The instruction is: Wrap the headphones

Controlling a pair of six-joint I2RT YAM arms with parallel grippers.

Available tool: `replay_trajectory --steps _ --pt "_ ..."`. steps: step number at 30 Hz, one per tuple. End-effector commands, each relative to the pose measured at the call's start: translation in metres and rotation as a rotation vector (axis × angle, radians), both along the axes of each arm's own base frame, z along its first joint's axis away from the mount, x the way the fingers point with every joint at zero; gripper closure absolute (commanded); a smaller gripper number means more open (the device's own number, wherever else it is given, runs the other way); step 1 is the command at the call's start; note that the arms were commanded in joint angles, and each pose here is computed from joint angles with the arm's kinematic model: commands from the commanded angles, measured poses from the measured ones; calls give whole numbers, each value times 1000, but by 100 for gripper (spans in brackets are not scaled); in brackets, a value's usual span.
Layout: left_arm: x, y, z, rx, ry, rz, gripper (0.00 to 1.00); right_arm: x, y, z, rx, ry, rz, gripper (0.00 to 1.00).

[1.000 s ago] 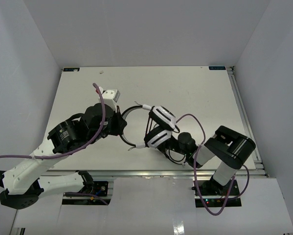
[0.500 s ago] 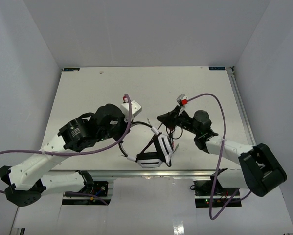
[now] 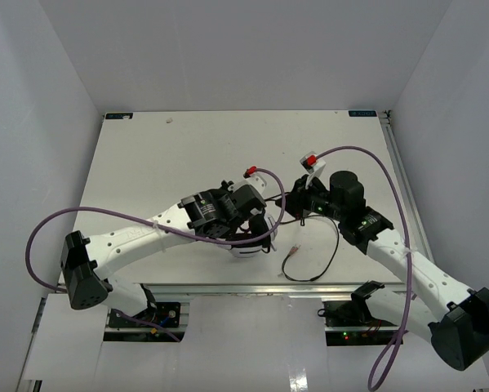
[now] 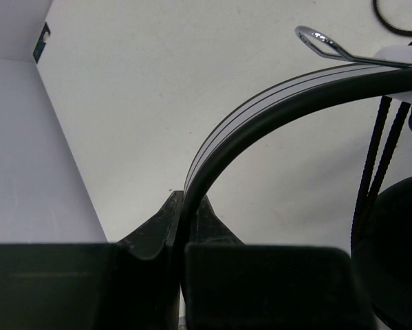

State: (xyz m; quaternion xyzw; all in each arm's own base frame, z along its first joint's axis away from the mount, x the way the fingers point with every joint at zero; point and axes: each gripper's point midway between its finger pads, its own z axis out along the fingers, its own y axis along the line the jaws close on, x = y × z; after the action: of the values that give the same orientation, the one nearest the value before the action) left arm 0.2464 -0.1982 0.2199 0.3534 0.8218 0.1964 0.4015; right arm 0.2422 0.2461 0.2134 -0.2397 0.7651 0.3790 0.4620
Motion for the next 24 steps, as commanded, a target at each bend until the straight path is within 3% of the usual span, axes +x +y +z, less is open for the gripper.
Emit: replay_trajectory --steps 1,7,16,21,24 --pt "19 26 49 54 -245 172 100 -23 8 50 107 -112 83 92" --pt "21 24 50 -61 -303 353 100 -61 29 58 191 -125 225 92" --pt "17 17 47 -179 -284 467 100 -90 57 52 219 -118 305 92" --pt "16 9 55 -330 -279 519 100 -109 70 43 243 -145 346 89" --pt "14 -1 67 -457 -251 520 100 -106 71 31 212 -168 283 87"
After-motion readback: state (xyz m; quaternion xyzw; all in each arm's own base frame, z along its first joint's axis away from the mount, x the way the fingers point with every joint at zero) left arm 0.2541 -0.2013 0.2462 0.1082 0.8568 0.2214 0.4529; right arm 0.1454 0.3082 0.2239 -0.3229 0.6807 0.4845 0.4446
